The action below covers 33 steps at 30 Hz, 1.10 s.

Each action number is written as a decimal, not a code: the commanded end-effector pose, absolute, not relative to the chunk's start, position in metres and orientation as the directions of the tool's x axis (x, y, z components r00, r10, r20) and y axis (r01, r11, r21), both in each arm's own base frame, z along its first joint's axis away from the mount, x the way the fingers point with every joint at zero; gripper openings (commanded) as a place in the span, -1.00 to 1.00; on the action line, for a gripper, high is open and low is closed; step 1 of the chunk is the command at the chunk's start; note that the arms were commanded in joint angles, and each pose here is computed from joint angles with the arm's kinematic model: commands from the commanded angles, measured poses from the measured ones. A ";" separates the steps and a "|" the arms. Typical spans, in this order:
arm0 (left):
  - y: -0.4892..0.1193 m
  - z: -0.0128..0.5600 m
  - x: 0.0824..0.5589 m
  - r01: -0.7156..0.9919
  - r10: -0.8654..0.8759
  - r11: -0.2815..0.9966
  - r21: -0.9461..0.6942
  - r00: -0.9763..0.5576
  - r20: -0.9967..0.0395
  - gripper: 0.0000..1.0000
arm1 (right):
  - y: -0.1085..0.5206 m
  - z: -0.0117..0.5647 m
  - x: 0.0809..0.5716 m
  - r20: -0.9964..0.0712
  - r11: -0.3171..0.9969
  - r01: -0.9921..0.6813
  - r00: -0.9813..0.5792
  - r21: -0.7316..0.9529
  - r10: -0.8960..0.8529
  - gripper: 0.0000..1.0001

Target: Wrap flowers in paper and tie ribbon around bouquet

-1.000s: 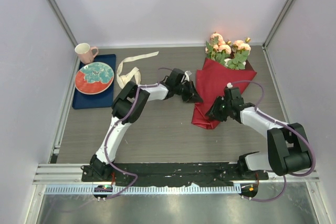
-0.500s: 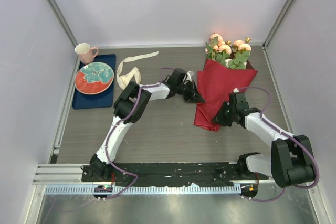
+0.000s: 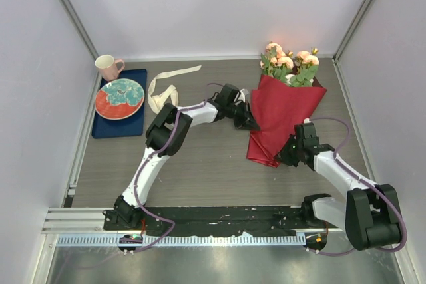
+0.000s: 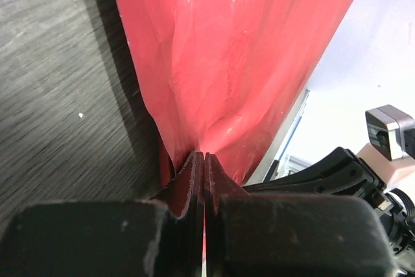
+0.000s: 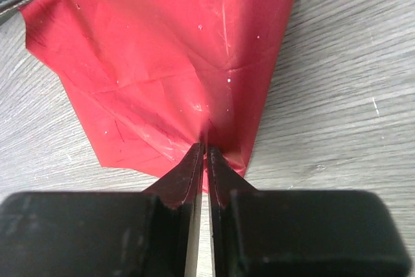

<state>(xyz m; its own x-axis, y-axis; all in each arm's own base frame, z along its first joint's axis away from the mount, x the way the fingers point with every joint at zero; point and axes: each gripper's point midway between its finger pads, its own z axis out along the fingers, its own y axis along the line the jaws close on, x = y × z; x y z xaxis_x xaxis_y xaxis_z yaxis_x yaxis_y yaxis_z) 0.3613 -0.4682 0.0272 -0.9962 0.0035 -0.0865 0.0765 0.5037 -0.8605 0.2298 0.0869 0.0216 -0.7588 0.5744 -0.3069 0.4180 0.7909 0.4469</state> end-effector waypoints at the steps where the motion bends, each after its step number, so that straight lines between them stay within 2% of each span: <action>1: -0.463 0.005 0.366 0.087 0.005 0.576 -0.813 -0.995 -0.102 -1.00 | 0.079 0.043 0.243 -0.376 0.798 0.405 -0.724 0.447 0.578 -0.74; 8: -0.467 0.001 0.372 0.103 0.017 0.583 -0.806 -0.993 -0.114 -1.00 | 0.045 0.082 0.302 -0.443 0.765 0.401 -0.641 0.504 0.627 -0.60; 12: -0.467 0.004 0.376 0.111 0.017 0.595 -0.796 -0.992 -0.126 -1.00 | 0.031 0.073 0.334 -0.399 0.728 0.418 -0.635 0.543 0.662 -0.53; 18: -0.459 -0.002 0.372 0.116 0.029 0.634 -0.765 -0.992 -0.126 -1.00 | 0.038 0.059 0.344 -0.347 0.690 0.384 -0.653 0.614 0.673 -0.62; 19: -0.458 0.007 0.373 0.134 0.034 0.630 -0.765 -0.989 -0.144 -0.96 | 0.044 0.058 0.343 -0.339 0.683 0.365 -0.663 0.633 0.668 -0.63; 20: -0.458 0.013 0.371 0.164 0.052 0.627 -0.762 -0.984 -0.169 -0.71 | 0.046 0.054 0.340 -0.334 0.684 0.362 -0.670 0.633 0.664 -0.64; 23: -0.462 0.056 0.370 0.240 0.076 0.599 -0.764 -0.967 -0.244 -0.26 | 0.045 0.039 0.327 -0.332 0.696 0.374 -0.677 0.614 0.657 -0.65; 26: -0.466 0.108 0.365 0.306 0.079 0.566 -0.765 -0.945 -0.319 -0.07 | 0.044 0.034 0.323 -0.331 0.701 0.380 -0.680 0.604 0.654 -0.66; 28: -0.472 0.130 0.358 0.342 0.077 0.542 -0.768 -0.930 -0.360 -0.06 | 0.044 0.035 0.324 -0.332 0.700 0.379 -0.678 0.605 0.655 -0.66; 30: -0.479 0.146 0.346 0.344 0.055 0.491 -0.801 -0.929 -0.365 -0.28 | 0.044 0.038 0.326 -0.336 0.693 0.377 -0.670 0.614 0.662 -0.66; 32: -0.482 0.131 0.323 0.305 0.079 0.464 -0.832 -0.950 -0.303 -0.61 | 0.044 0.040 0.326 -0.336 0.694 0.377 -0.671 0.613 0.661 -0.67; 33: -0.491 0.134 0.319 0.296 0.065 0.422 -0.857 -0.953 -0.297 -0.65 | 0.043 0.042 0.327 -0.342 0.695 0.378 -0.666 0.612 0.663 -0.66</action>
